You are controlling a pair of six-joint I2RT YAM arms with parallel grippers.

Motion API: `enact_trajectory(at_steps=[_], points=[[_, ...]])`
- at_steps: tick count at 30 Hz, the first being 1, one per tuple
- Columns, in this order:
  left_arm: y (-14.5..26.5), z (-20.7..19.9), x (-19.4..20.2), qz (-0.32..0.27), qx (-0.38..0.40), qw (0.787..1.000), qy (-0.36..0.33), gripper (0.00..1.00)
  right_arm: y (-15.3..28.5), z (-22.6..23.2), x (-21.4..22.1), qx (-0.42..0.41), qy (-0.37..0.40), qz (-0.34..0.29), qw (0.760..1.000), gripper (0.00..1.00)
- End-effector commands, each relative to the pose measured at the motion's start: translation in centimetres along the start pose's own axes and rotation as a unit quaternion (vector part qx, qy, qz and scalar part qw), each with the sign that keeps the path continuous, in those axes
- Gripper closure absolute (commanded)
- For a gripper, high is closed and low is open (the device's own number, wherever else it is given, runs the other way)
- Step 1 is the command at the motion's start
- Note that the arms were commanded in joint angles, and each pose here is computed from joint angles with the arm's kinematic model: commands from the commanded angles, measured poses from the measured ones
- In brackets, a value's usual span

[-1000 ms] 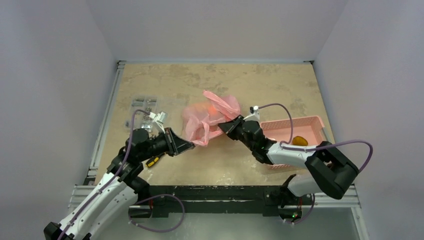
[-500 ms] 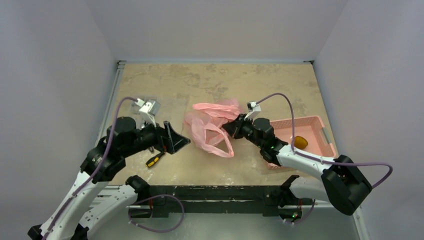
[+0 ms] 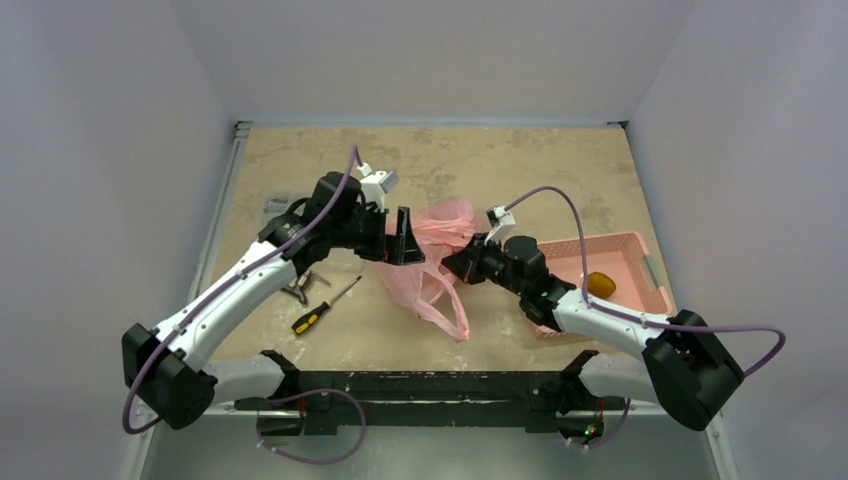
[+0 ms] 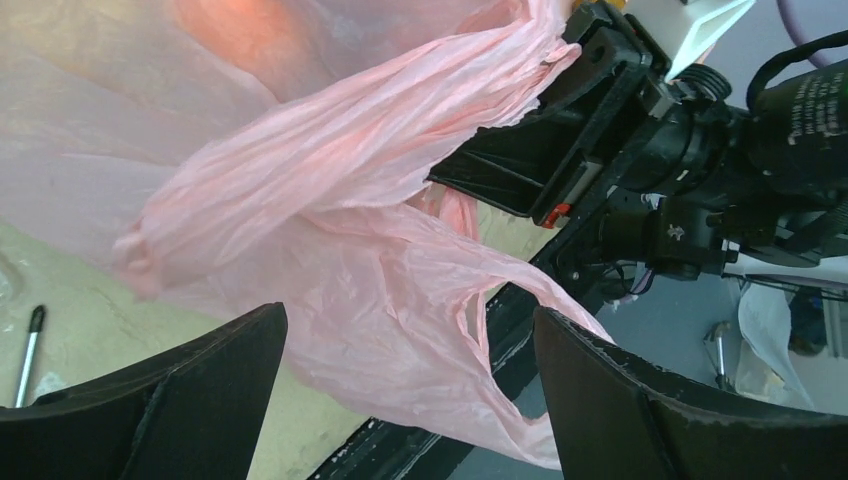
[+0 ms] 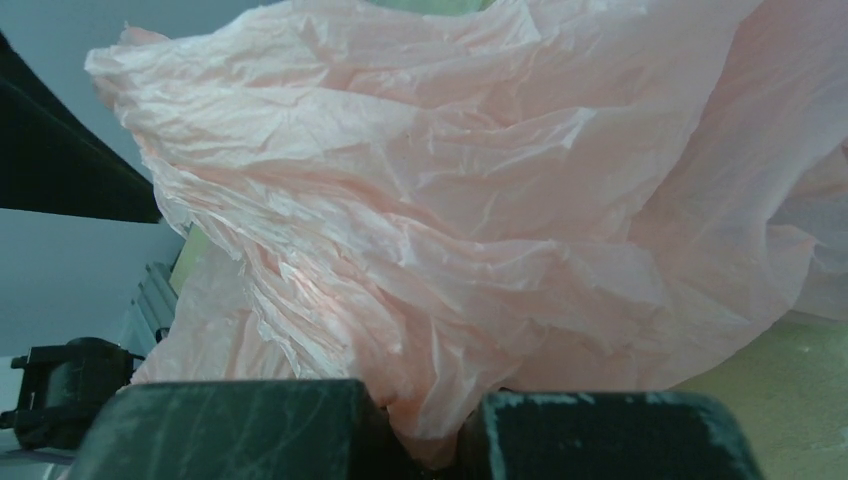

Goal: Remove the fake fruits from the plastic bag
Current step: Adjust the plastic bag at the center of the board.

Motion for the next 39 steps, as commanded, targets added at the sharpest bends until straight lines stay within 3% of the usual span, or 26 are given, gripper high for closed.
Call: enact_trajectory(at_steps=[1,7,11,14,17,20,27,32,39], points=[[-1.5,-1.7,0.0,0.022,0.06,0.998,-0.01,0.07,0.1,1.9,-2.0,-0.031,-0.021,-0.008,0.999,1.0],[-3.5,-2.2,2.5,0.053,0.051,0.997,0.019,0.09,0.6,4.0,-4.8,-0.044,-0.073,-0.01,0.996,1.0],[-4.3,-0.9,2.7,0.044,-0.017,0.999,0.013,0.15,0.9,3.8,-5.3,-0.02,-0.087,-0.002,0.996,1.0],[-4.9,2.0,2.4,0.015,-0.09,0.996,0.005,0.41,1.4,2.9,-4.5,0.002,-0.094,-0.01,0.996,1.0],[-5.7,3.8,1.6,-0.015,-0.127,0.992,-0.015,0.76,1.9,2.2,-3.3,0.011,-0.102,-0.008,0.995,1.0],[-4.8,4.6,-0.3,-0.106,-0.134,0.985,-0.015,1.0,2.3,0.8,-1.7,0.047,-0.114,0.004,0.992,1.0],[-1.6,6.2,-2.7,-0.23,-0.113,0.965,0.054,1.0,6.1,-3.7,0.3,0.191,-0.159,-0.038,0.968,1.0],[0.3,8.2,-3.2,-0.301,-0.098,0.944,0.098,1.0,7.6,-5.3,3.2,0.224,-0.163,-0.013,0.961,1.0],[1.7,10.3,-4.1,-0.287,-0.039,0.948,0.135,1.0,8.1,-4.8,4.8,0.176,-0.145,-0.005,0.974,1.0]])
Point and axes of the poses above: each gripper's point midway between its finger pads, its own y axis back along the fingers, its own z axis along the line the jaws close on, x = y × z, the point moved 4 cm from there along y, back along the fingers, and after that the axes turned 12 degrees about y, right-handed, at the moved point
